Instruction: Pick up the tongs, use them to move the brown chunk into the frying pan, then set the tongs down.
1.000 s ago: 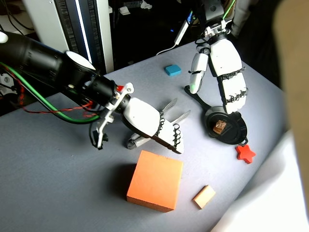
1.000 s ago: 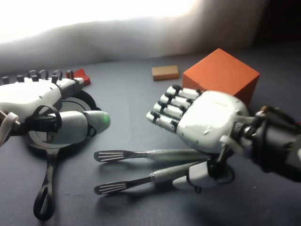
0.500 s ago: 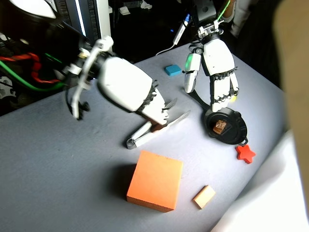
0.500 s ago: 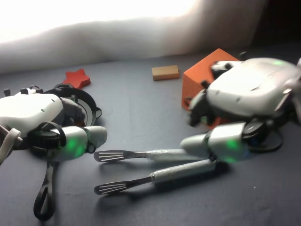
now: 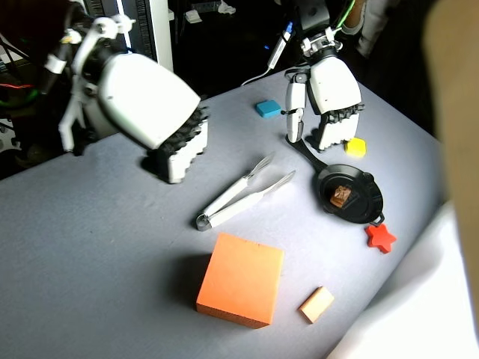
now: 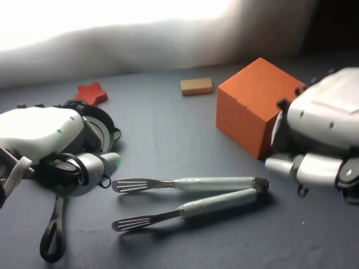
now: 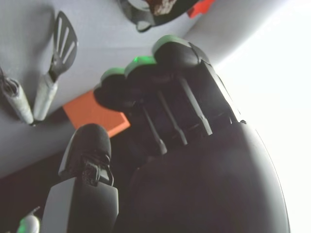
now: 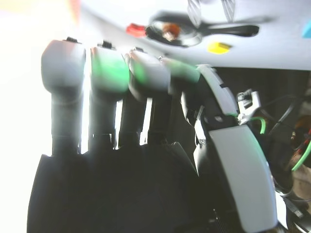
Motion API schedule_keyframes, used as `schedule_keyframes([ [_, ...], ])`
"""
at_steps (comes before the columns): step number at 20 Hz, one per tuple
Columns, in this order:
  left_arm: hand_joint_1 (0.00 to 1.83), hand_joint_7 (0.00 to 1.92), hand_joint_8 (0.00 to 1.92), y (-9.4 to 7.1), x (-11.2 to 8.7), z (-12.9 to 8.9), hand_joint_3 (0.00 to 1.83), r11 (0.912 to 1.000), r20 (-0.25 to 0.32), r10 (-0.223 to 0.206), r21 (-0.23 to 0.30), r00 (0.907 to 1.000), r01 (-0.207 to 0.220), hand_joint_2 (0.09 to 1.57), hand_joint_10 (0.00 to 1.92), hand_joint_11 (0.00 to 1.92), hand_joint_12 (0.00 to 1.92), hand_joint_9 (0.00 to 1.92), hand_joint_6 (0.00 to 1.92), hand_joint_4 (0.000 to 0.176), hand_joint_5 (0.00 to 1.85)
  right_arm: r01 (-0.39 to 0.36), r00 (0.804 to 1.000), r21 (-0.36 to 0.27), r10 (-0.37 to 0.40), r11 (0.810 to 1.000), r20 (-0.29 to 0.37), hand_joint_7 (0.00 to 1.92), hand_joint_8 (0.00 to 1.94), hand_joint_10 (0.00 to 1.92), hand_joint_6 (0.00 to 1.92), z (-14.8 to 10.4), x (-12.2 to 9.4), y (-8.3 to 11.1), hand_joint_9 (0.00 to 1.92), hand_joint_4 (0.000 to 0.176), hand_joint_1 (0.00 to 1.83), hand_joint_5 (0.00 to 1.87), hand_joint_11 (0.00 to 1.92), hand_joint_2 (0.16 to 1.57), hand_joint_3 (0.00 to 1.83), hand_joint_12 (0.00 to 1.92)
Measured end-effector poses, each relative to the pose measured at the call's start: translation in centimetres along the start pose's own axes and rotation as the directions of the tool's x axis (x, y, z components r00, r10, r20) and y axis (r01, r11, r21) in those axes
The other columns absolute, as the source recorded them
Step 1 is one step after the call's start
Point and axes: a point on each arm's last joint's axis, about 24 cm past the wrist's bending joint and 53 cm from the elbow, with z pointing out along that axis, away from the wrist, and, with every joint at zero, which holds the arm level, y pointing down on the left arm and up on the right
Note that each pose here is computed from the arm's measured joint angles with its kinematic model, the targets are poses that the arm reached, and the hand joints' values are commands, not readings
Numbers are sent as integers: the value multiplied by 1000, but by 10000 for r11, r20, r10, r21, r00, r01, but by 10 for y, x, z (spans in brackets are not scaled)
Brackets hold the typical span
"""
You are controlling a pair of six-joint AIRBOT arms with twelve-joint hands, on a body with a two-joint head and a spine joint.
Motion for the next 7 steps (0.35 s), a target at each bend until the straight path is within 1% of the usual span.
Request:
schedule_keyframes([
  [2,340,1040,1918,1,-3,0,10,10000,122,24,-46,9999,-23,1521,1921,1089,1921,1061,1888,0,927,-142,9999,57,142,9999,-78,1218,1928,1921,1921,-1,2,-1,1231,0,585,1028,1226,1484,19,1921],
  [4,331,1031,1921,-1,-4,0,7,10000,141,33,-6,9999,-33,1523,1921,1066,1921,1055,1883,0,921,-158,9998,-26,158,9999,96,1215,1928,1921,1921,-2,-5,2,1229,0,581,1027,1225,1486,20,1921],
  [5,308,1037,1920,-2,-4,0,6,10000,157,55,33,9999,-55,1522,1921,1068,1921,1060,1880,0,930,-166,9997,-46,167,9999,200,1207,1922,1921,1921,-2,-8,3,1220,0,591,1027,1210,1482,18,1921],
  [6,203,1026,1913,-4,-4,-1,8,9999,160,103,71,9998,-104,1530,1921,1057,1921,1048,1881,0,927,-222,9995,27,221,9998,230,1209,1906,1921,1921,-2,-9,1,1216,0,601,1028,1207,1479,16,1921],
  [7,203,1026,1913,-5,-5,0,8,9999,169,88,78,9998,-89,1530,1921,1057,1921,1048,1881,0,927,-314,9993,117,311,9994,227,1209,1906,1921,1921,-2,-8,-1,1216,0,601,1028,1207,1479,16,1921],
])
